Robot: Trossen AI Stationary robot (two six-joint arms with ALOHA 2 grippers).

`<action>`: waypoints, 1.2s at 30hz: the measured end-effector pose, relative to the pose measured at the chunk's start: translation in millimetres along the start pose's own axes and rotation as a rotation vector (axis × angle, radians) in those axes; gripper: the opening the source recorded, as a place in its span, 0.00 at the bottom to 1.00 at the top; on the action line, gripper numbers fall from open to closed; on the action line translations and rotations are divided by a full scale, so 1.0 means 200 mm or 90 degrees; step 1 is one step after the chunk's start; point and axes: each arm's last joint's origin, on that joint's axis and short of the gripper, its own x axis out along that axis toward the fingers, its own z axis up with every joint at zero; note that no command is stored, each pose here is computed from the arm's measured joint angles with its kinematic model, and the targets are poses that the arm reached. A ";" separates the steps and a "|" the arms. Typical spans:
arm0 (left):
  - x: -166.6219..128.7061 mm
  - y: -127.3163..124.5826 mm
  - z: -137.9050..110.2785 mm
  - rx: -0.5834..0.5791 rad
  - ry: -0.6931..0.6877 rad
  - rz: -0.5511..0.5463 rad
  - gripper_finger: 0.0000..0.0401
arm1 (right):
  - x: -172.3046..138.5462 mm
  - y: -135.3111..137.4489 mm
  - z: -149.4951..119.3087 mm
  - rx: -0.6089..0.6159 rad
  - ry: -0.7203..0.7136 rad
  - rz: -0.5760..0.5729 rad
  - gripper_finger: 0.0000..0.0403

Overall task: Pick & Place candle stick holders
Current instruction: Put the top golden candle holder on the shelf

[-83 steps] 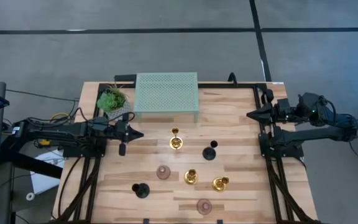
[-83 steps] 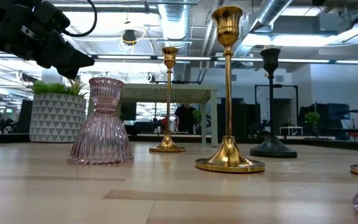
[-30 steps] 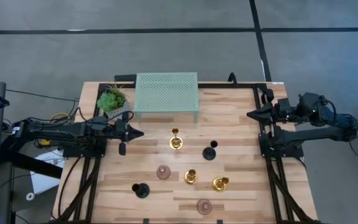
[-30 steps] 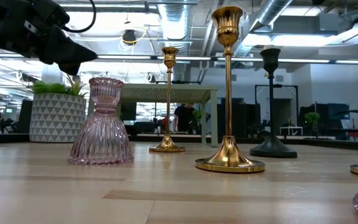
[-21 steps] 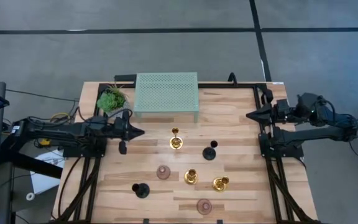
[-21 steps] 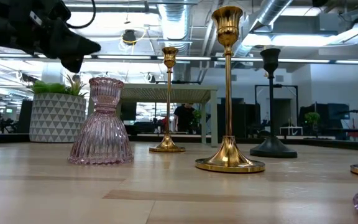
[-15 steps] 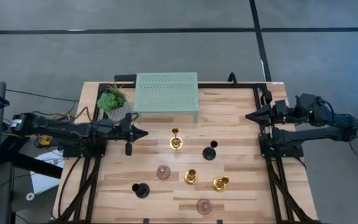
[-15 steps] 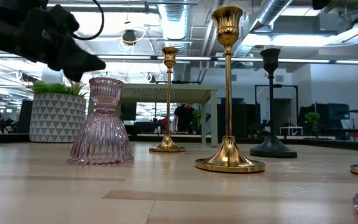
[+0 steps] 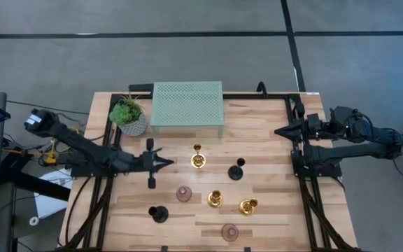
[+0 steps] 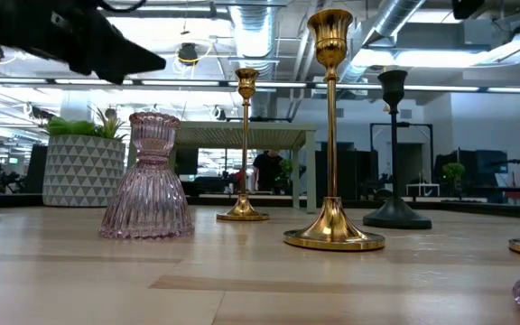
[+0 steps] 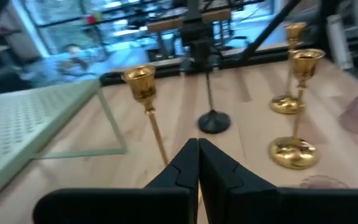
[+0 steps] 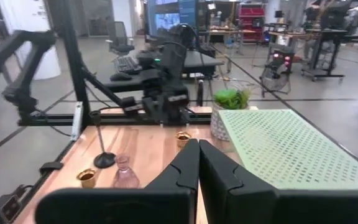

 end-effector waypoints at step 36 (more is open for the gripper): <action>0.34 0.12 -0.23 -0.042 0.054 0.000 0.10 | 0.08 -0.01 -0.03 -0.037 0.068 -0.068 0.00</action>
